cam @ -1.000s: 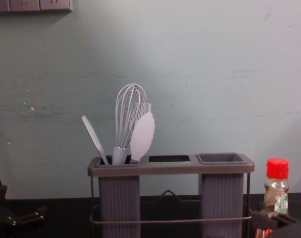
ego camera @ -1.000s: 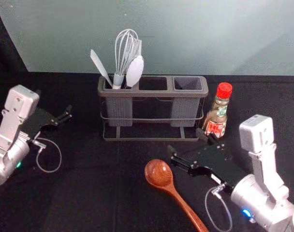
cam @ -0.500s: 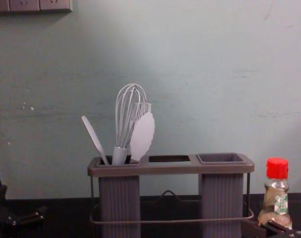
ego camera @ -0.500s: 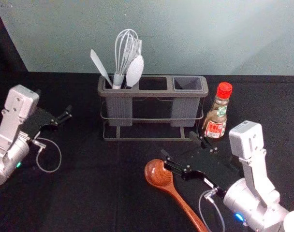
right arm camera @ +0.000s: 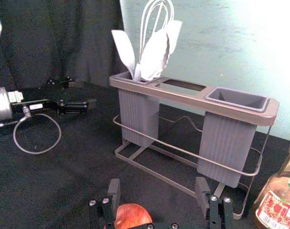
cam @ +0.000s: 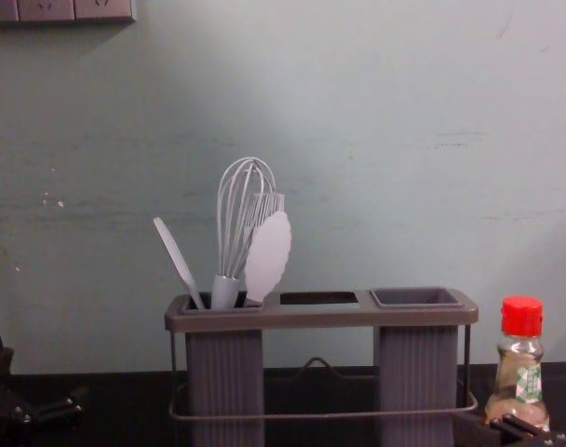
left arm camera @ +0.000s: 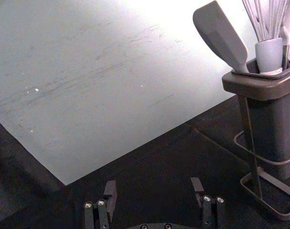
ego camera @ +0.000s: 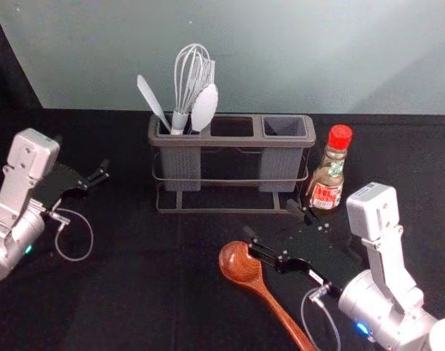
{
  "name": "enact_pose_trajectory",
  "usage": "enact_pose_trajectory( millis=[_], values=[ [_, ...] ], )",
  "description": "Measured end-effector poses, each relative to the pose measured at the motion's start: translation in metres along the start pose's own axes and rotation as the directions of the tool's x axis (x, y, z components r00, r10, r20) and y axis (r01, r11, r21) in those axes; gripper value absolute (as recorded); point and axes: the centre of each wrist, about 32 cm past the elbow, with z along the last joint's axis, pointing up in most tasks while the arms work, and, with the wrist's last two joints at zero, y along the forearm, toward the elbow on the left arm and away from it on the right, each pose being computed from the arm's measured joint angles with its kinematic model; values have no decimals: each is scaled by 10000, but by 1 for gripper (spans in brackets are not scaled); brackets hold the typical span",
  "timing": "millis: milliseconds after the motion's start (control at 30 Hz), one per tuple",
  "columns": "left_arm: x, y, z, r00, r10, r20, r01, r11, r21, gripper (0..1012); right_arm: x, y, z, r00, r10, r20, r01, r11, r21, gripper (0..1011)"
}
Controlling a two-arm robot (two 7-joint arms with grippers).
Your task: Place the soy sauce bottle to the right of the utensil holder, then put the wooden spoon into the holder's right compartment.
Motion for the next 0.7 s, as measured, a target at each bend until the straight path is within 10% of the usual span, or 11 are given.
enact_pose_trajectory(
  millis=[300, 700],
  values=[
    [0, 0, 0, 10000, 1, 0, -1, 10000, 0, 1011, -12, 28, 29, 9999, 95, 100, -93, 9998, -201, 1000],
    [0, 0, 0, 10000, 0, 1, 0, 10000, 0, 1011, -110, 158, 313, 9997, 171, 198, -131, 9828, -1842, 1000]
  ],
)
